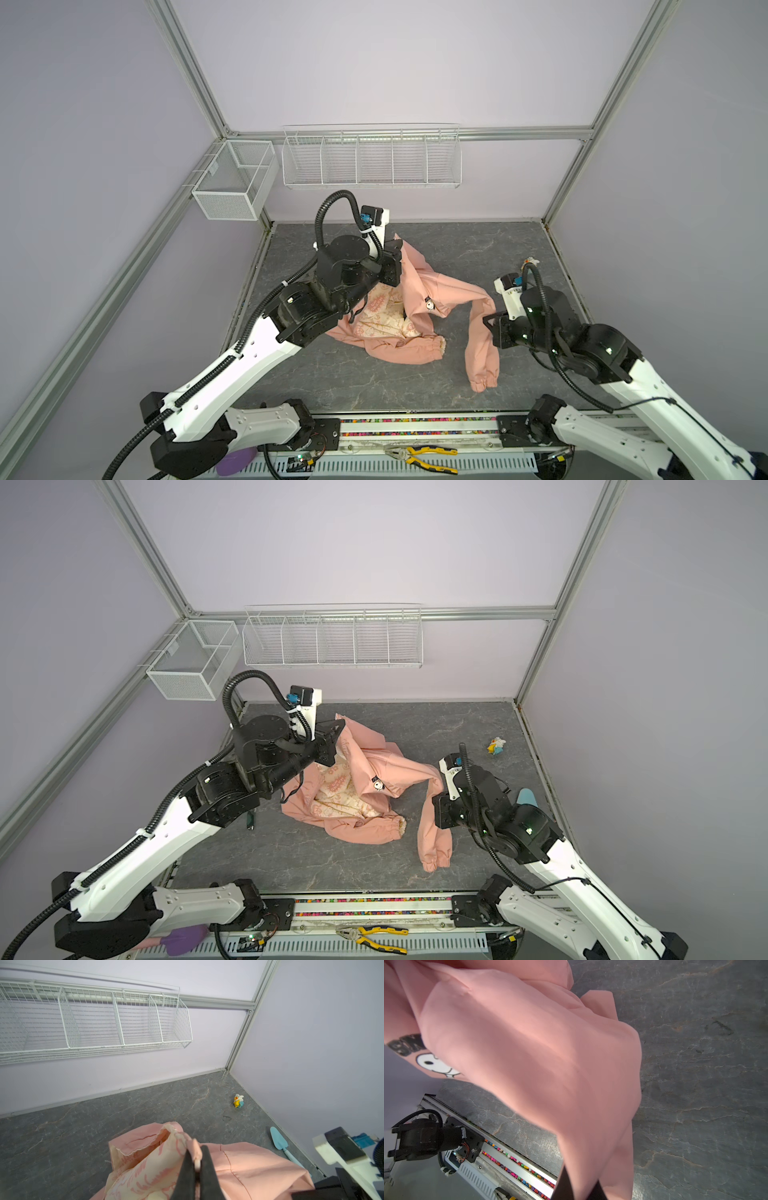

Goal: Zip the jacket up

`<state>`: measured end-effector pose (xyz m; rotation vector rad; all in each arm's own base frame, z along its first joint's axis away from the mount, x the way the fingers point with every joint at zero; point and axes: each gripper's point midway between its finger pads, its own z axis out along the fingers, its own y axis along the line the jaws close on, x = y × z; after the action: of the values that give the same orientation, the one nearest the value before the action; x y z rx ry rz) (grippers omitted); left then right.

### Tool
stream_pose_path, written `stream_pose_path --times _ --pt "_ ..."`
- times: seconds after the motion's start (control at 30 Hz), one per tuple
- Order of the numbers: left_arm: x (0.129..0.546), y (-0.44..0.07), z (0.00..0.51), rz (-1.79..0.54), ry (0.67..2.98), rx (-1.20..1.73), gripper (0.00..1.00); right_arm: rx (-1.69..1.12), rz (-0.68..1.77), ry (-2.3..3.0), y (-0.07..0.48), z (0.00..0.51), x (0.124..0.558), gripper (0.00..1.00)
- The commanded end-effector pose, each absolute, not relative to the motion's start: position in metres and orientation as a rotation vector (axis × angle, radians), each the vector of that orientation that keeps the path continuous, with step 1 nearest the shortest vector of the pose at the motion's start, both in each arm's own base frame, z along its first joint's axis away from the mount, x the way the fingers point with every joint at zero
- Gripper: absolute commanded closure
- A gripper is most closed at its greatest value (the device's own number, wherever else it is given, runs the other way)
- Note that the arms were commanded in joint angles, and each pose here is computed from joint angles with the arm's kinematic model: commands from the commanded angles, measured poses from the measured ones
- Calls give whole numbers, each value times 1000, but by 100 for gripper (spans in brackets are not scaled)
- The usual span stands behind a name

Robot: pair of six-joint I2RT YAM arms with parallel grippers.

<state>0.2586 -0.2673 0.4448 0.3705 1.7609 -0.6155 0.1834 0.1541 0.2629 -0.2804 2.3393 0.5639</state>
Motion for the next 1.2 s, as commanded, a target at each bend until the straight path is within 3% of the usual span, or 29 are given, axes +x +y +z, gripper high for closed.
stream_pose_path --times 0.0,0.17,0.4,0.6,0.73,0.9,1.07,1.17 --pt "260 -259 470 -614 1702 369 100 -353 606 2249 154 289 178 93" --pt "286 -267 455 -598 1747 350 100 -399 617 2225 158 294 179 93" --pt "351 -283 383 -507 1901 287 100 -331 438 2433 153 238 212 94" --pt "406 -301 334 -376 1960 205 100 -123 40 2610 113 193 264 94" --pt "445 -304 321 -245 1954 100 100 -24 -275 2622 83 193 301 93" --pt "479 -320 311 -167 1954 81 100 4 -439 2571 80 201 341 93" --pt "500 -316 297 -76 1969 25 100 -14 -494 2647 87 168 359 93" --pt "509 -304 282 -17 1998 -34 100 -31 -356 2709 104 148 354 75"
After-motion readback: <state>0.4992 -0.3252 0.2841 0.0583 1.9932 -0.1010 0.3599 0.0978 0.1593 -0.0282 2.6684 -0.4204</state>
